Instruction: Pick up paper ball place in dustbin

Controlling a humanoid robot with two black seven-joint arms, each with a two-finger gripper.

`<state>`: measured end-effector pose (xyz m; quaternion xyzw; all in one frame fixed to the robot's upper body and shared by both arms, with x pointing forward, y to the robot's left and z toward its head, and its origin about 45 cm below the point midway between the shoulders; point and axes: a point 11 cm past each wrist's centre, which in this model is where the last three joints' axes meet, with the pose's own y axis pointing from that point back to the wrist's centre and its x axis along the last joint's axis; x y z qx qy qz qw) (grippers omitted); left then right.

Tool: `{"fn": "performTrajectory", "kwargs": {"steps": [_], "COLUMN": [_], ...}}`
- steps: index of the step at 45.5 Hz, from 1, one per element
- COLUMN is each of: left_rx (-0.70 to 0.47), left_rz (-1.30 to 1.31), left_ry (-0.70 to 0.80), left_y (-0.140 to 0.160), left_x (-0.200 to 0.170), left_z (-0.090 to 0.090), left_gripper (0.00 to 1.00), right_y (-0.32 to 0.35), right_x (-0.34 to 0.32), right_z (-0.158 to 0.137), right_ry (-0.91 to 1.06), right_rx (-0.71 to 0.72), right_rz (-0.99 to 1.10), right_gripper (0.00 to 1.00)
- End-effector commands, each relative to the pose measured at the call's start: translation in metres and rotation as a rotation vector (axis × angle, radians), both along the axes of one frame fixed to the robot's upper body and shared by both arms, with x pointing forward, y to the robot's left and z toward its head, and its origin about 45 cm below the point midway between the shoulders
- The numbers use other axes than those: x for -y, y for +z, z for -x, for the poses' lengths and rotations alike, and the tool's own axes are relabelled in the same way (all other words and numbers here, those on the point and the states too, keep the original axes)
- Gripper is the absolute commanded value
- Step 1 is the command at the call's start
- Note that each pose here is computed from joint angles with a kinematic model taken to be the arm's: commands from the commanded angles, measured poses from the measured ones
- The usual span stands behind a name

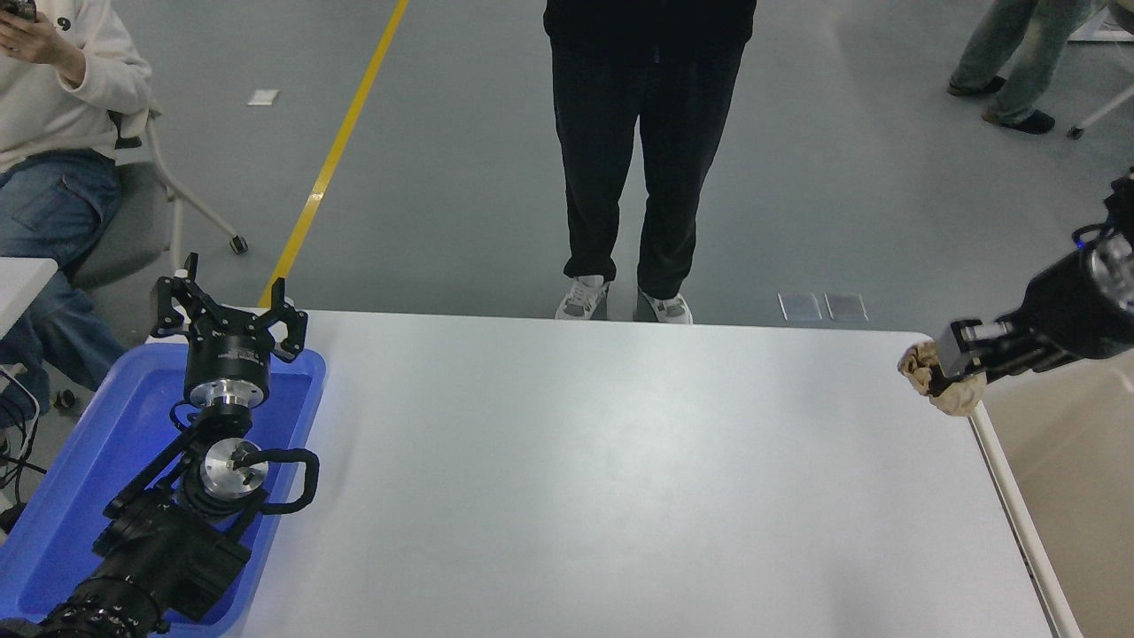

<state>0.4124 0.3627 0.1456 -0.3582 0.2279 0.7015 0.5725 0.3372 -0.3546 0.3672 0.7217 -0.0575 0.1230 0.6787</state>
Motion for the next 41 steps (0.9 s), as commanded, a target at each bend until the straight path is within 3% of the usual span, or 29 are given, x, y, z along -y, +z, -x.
{"fn": "performTrajectory", "kwargs": {"steps": [1,8,17,31,41], "left_rx": [0.000,0.000,0.000,0.000,0.000], "left_rz": [0.000,0.000,0.000,0.000,0.000], "left_ry": [0.000,0.000,0.000,0.000,0.000], "left_y": [0.000,0.000,0.000,0.000,0.000], "left_x": [0.000,0.000,0.000,0.000,0.000], "left_z": [0.000,0.000,0.000,0.000,0.000], "left_gripper": [0.99,0.99,0.99,0.99,0.99], "right_y": [0.026,0.059,0.090,0.058,0.014], "right_x": [0.010,0.041,0.129,0.212,0.253], "right_z": [-0.001,-0.009,-0.023,-0.018,-0.024], "right_ry": [-0.073,-0.219,-0.536,-1.048,-1.389], "right_rx": [0.054,0.183,0.540,0.960,1.065], "right_rz": [-0.015,-0.087,-0.183,-0.274,-0.278], "right_gripper": [0.00,0.00,0.00,0.00,0.00]}}
